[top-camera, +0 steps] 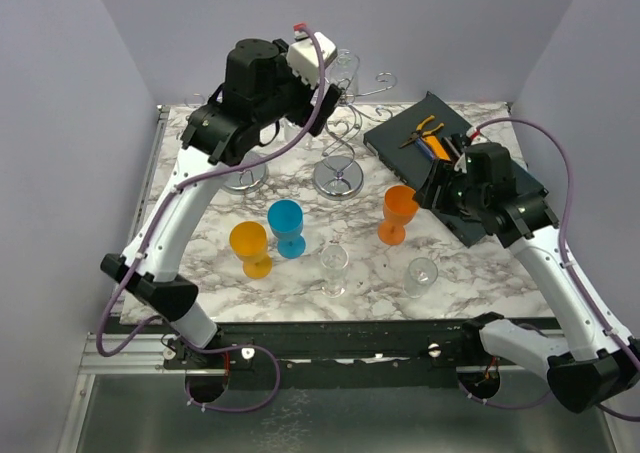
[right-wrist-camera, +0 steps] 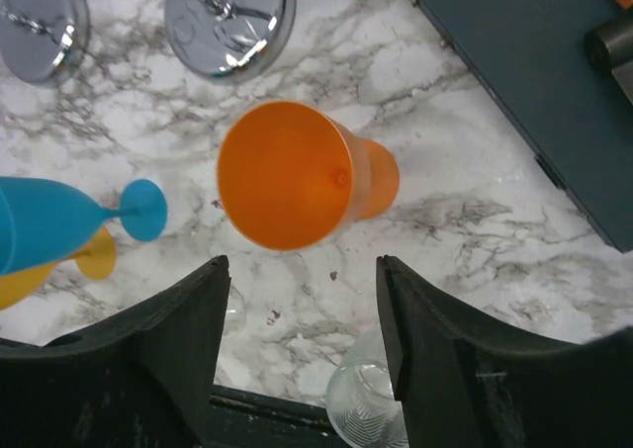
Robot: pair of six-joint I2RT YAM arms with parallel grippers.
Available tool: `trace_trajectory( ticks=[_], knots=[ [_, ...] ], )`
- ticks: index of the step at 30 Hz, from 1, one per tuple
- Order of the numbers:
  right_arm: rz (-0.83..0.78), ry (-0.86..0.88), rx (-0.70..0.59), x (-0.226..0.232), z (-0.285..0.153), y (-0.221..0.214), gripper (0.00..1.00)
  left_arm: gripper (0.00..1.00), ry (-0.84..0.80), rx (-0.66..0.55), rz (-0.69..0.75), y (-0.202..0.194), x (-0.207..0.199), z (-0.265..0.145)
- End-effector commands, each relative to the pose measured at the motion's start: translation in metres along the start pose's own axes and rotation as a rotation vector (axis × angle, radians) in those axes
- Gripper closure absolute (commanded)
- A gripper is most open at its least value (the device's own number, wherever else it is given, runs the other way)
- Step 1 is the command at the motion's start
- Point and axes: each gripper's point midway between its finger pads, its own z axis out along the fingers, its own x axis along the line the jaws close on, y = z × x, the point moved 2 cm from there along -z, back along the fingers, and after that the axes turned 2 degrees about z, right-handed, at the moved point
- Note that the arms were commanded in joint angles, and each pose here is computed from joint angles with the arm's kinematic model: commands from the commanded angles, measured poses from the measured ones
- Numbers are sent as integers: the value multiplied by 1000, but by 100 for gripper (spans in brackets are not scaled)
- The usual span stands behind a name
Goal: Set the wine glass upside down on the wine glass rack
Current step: Pick up the wine glass at the center of the board.
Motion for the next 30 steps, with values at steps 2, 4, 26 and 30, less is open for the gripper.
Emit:
trace_trajectory(
  ticks=[2, 4, 26, 30],
  knots=[
    [9, -17, 111, -8, 15, -30, 35, 3, -68, 80, -73, -36, -23, -29],
    [4, -18, 118, -8, 21, -30, 36, 3, -74, 107, -75, -47, -28, -39],
    [-139, 234, 226, 75, -12, -63, 35, 2, -185, 280, -117, -115, -59, -78],
    [-205, 230, 286, 101, -4, -88, 36, 2, -174, 281, -116, -114, -56, -77]
  ],
)
